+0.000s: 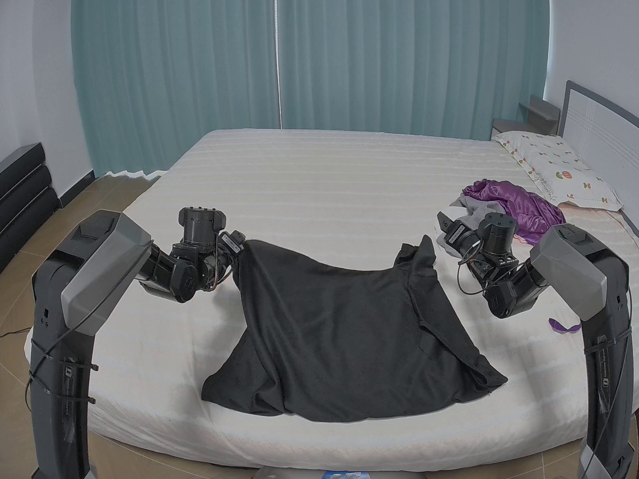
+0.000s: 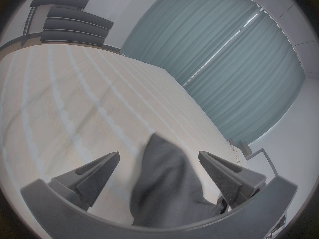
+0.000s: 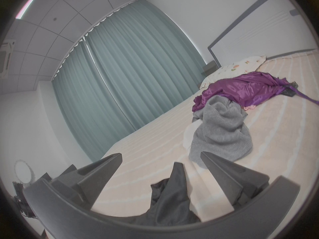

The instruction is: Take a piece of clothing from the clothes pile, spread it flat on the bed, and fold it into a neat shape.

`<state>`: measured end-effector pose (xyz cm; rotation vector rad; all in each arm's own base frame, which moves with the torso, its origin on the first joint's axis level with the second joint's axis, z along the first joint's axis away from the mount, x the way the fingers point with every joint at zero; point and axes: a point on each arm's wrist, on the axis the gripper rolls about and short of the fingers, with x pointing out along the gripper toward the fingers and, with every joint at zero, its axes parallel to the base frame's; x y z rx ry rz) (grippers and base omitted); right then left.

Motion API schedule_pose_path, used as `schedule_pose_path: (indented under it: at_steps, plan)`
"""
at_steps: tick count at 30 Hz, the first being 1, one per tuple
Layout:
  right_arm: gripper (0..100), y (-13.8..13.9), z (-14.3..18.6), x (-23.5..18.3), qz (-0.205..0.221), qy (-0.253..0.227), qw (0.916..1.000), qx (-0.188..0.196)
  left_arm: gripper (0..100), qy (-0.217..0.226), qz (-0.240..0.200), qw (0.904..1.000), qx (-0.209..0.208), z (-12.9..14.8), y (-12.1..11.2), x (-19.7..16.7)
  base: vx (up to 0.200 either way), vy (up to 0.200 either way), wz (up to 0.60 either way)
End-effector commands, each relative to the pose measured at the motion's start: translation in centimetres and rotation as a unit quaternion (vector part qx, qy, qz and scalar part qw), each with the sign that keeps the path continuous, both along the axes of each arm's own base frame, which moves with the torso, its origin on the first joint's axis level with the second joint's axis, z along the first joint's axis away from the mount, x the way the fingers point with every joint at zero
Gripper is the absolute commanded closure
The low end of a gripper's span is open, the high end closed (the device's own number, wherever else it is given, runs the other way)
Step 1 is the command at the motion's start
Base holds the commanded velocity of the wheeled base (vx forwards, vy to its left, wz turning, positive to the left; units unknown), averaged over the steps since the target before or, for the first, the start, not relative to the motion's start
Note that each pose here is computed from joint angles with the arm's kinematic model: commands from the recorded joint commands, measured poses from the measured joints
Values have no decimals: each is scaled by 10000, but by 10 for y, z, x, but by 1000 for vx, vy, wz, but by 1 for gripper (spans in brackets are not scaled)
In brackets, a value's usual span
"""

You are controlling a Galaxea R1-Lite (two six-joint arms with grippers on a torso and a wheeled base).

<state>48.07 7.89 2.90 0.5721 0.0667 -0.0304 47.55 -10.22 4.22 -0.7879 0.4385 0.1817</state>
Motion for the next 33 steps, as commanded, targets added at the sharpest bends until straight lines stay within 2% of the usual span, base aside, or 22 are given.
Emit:
schedule_pose_path:
  at_steps: [1, 10, 15, 20, 24, 25, 27, 28, 33]
  plan:
    - [0, -7, 18, -15, 94, 52, 9997, 215, 0, 22, -110, 9999, 23, 14, 4, -9, 0, 0, 0]
    - [0, -5, 19, -48, 539, 486, 9971, 210, 0, 227, -223, 9995, -44, 19, 11, -27, 0, 0, 0]
    - [0, 0, 15, -65, 663, 747, 9949, 162, 0, 554, -516, 9969, -227, 27, 17, -64, 0, 0, 0]
    - [0, 12, 1, -77, 837, 1068, 9907, -79, 0, 1002, -384, 9929, -520, 21, 25, -103, 0, 0, 0]
    - [0, 22, -3, -79, 976, 1149, 9884, -204, 0, 1099, -358, 9906, -734, 17, 27, -120, 0, 0, 0]
    - [0, 29, -7, -80, 1065, 1316, 9852, -281, 0, 1077, -386, 9904, -774, 16, 28, -130, 0, 0, 0]
    - [0, 30, -8, -80, 1074, 1353, 9845, -295, 0, 1072, -397, 9903, -785, 15, 28, -132, 0, 0, 0]
    - [0, 39, -15, -82, 1176, 1608, 9792, -386, 0, 996, -352, 9901, -929, 12, 26, -138, 0, 0, 0]
    - [0, 52, -28, -80, 1311, 1824, 9719, -710, 0, 979, -256, 9874, -1215, 9, 24, -141, 0, 0, 0]
